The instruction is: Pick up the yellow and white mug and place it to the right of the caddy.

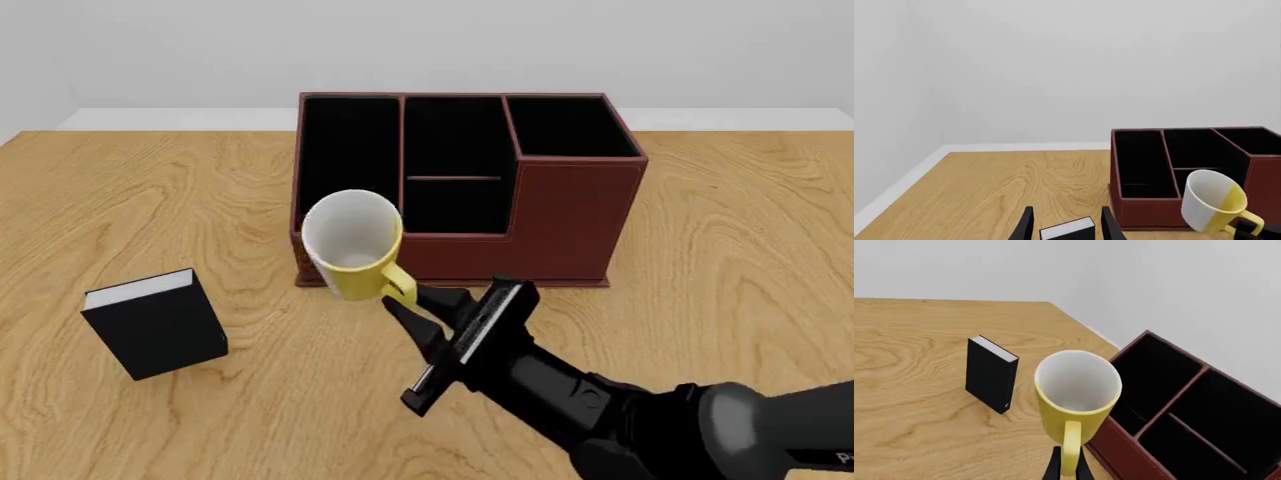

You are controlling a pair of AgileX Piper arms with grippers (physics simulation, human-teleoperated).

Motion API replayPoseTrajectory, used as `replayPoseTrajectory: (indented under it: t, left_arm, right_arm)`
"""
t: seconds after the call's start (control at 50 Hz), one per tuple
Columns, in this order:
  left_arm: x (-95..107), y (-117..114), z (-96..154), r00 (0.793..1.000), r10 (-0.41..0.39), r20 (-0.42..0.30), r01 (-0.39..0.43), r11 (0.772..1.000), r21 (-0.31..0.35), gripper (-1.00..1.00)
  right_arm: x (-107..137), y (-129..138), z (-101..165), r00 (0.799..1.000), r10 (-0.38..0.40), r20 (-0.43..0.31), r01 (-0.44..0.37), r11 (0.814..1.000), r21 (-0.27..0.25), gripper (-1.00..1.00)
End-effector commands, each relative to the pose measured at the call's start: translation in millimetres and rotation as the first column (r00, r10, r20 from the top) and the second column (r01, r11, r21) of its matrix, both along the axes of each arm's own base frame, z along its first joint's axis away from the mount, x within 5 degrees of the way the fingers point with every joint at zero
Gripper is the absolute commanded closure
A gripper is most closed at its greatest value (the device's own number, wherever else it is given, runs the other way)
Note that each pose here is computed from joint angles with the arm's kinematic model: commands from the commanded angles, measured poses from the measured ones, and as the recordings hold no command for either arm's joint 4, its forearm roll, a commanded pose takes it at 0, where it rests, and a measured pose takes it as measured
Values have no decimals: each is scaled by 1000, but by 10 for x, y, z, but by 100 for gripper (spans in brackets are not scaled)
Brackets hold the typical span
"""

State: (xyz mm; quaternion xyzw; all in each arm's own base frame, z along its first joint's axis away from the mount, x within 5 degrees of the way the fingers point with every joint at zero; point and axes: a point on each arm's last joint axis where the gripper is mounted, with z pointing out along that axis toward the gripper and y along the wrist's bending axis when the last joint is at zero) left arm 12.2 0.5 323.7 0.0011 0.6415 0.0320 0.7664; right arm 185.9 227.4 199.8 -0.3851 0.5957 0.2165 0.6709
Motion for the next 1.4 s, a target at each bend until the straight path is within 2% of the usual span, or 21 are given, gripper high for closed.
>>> replayPoseTrajectory:
  t: [0.02,0.34,0.68,0.9,0.94,1.04,1.06,1.08,1.16,1.18,1.22,1.34,1.4]
  left_arm:
    - [-50,-2,78,1000,-1,15,0,1000,6,-100]
    - [-58,-3,92,1000,-6,21,5,1000,12,-100]
    - [-74,-4,114,999,-24,21,23,999,29,-100]
    - [-91,-5,136,999,-37,23,36,999,32,-100]
    - [-114,-5,146,1000,-20,-10,20,998,66,-100]
    - [-167,-5,211,1000,-20,-8,21,998,64,-100]
    - [-188,-6,267,998,-29,50,30,1000,-2,-100]
    - [-120,-5,190,998,-29,52,29,1000,-4,-100]
    - [-91,-4,149,999,-27,43,26,1000,2,-100]
    - [-113,-5,169,999,-33,30,32,999,37,-100]
    - [-131,-5,190,999,-35,29,34,999,42,-100]
    - [-138,-5,198,999,-38,29,36,998,43,-100]
    - [-40,-5,68,999,-38,19,37,999,35,-100]
  right_arm:
    - [-123,-272,207,999,-30,40,29,999,23,100]
    - [-189,-602,432,991,-102,82,100,994,38,100]
    - [-237,-885,664,980,-180,89,175,982,64,100]
    - [-237,-1082,765,962,-253,99,246,966,79,100]
    - [-249,-1101,798,961,-258,98,250,965,84,100]
    - [-261,-1171,844,954,-282,102,273,957,93,100]
    - [-262,-1185,854,952,-288,102,279,956,95,100]
    - [-261,-1194,866,951,-292,100,282,954,97,100]
    - [-244,-1243,894,944,-316,96,307,946,104,100]
    - [-242,-1261,897,940,-324,102,314,944,104,100]
    - [-244,-1279,918,938,-331,100,321,941,107,100]
    - [-221,-1331,917,926,-360,110,350,931,100,100]
    - [-201,-1371,923,918,-382,112,372,923,98,100]
